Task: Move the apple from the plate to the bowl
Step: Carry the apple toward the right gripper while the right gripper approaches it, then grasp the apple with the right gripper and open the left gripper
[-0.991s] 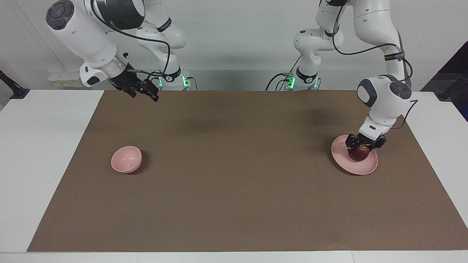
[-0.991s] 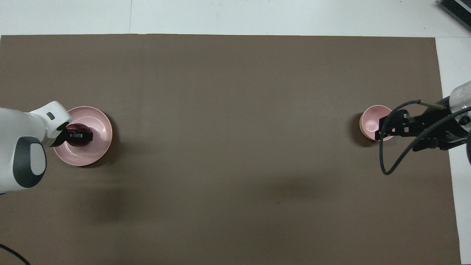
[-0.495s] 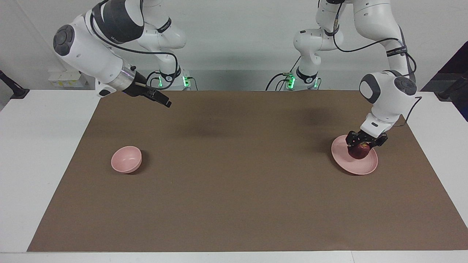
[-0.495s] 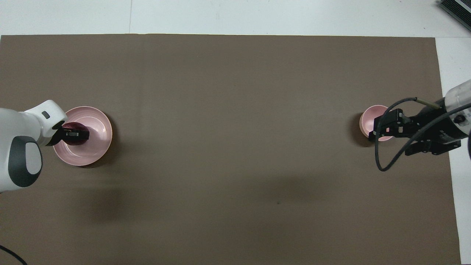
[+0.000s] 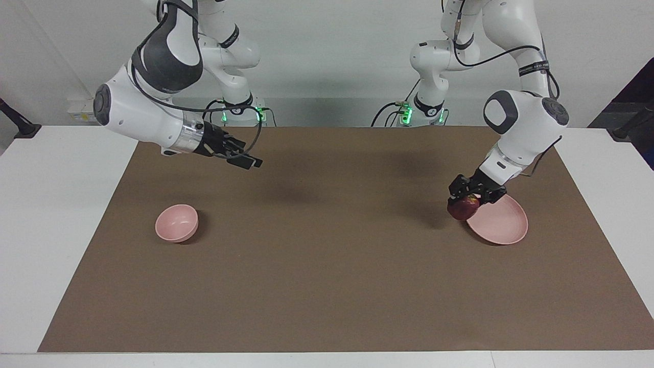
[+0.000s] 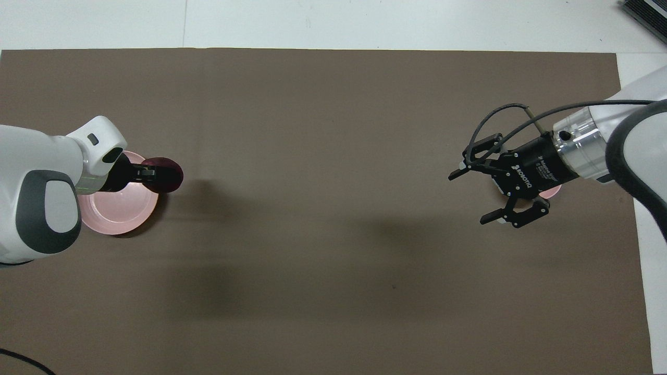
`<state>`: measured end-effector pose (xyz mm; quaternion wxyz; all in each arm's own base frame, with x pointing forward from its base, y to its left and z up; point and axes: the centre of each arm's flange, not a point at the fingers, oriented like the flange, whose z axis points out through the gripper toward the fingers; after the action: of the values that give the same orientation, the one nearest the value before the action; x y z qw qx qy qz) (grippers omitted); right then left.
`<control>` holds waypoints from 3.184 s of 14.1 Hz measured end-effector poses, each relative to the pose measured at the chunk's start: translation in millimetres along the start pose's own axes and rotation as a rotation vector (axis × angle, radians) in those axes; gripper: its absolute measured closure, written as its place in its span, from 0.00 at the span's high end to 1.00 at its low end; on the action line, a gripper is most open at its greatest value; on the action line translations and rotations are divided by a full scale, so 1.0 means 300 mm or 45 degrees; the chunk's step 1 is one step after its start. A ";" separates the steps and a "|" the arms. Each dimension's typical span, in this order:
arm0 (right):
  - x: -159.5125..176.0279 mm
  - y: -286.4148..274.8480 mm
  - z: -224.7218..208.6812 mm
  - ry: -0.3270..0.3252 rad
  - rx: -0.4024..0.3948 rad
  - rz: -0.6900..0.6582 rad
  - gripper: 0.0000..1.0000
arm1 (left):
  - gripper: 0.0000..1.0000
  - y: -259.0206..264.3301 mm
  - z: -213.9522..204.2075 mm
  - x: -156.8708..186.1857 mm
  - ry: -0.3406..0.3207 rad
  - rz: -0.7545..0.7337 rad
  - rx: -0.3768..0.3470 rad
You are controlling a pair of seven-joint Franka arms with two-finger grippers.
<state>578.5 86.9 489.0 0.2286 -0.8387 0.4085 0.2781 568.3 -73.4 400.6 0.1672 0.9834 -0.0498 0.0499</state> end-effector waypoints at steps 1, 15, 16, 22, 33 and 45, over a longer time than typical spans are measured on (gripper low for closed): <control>-0.019 -0.034 0.046 -0.002 0.008 0.018 1.00 | 0.81 0.045 0.014 -0.003 -0.006 -0.016 -0.059; 0.045 -0.193 0.627 -0.398 0.487 0.387 1.00 | 0.81 0.498 0.100 -0.056 -0.037 -0.274 -0.735; 0.020 -0.207 0.655 -0.393 0.509 0.396 1.00 | 0.81 0.525 0.105 -0.063 -0.041 -0.277 -0.755; -0.063 -0.239 0.743 -0.438 0.572 0.447 1.00 | 0.81 0.672 0.130 -0.099 -0.005 -0.262 -0.789; -0.083 -0.241 0.721 -0.499 0.625 0.481 0.76 | 0.81 0.687 0.115 -0.097 0.021 -0.258 -0.786; -0.097 -0.252 0.693 -0.501 0.646 0.478 0.74 | 1.00 0.734 0.061 -0.088 0.013 -0.244 -0.709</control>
<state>566.8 272.6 365.8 0.4484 -0.5963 0.5595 0.3611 518.4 -284.0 451.9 0.4347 0.8997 0.0321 0.0232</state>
